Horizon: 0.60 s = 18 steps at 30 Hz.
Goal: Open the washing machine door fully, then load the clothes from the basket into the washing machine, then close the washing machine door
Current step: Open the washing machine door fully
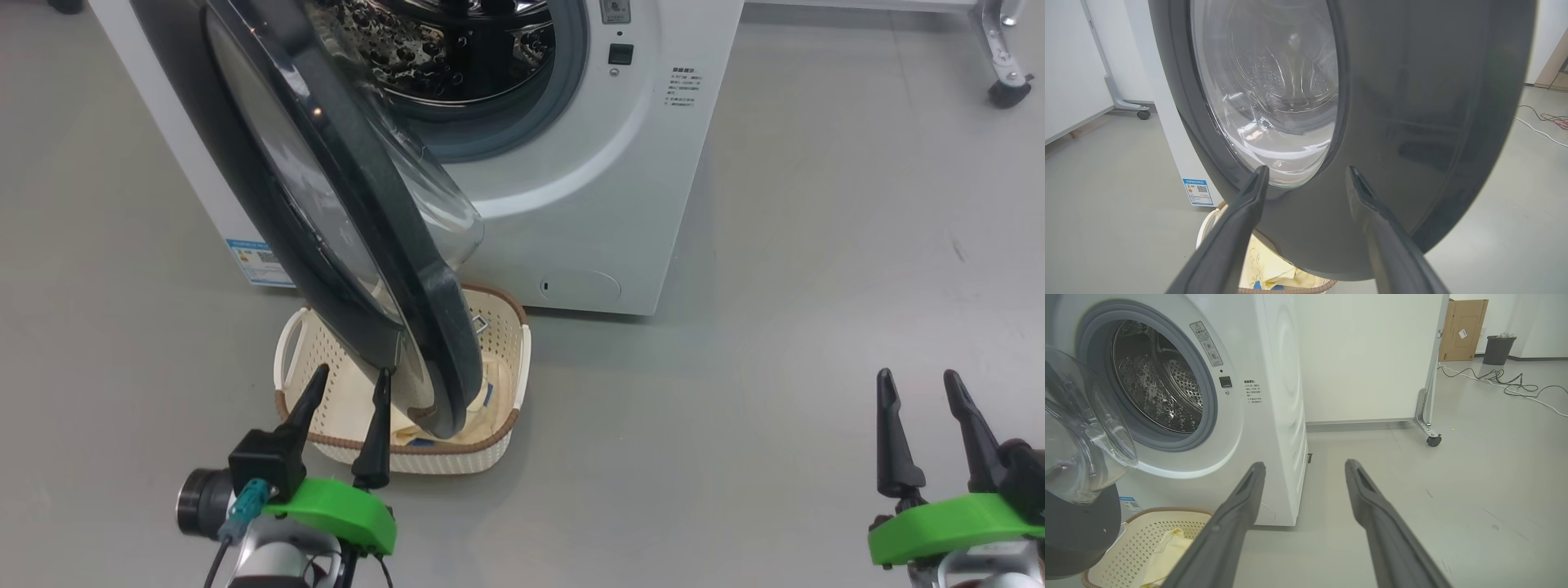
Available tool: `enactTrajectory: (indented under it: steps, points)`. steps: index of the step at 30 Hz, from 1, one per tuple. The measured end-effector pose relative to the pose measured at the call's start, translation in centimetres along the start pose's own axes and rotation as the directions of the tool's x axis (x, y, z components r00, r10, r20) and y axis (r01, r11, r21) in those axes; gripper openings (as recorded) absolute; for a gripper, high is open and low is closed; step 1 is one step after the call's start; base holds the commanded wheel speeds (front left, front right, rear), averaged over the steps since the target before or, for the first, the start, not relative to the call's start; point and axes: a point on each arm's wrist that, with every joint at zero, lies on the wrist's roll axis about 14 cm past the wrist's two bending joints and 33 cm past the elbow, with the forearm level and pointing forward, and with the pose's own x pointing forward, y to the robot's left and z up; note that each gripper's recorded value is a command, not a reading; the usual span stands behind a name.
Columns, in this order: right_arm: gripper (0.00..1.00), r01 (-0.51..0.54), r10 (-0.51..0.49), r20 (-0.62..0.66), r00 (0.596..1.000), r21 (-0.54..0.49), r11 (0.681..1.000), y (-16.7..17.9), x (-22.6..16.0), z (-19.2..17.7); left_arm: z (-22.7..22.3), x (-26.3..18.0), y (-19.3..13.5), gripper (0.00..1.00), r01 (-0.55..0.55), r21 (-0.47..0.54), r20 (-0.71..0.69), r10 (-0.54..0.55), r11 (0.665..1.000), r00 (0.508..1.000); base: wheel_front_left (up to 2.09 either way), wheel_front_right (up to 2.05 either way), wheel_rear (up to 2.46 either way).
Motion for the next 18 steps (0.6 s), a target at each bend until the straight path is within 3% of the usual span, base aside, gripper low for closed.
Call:
enactTrajectory:
  steps: [18]
  points:
    - [1.0,0.007,-0.007,0.001,1.0,-0.001,1.0,-0.23,-0.1,0.06,-0.07,-0.02,0.57,1.0,-0.018,-0.005,-0.002,0.018,1.0,1.0,0.0,0.0,0.0]
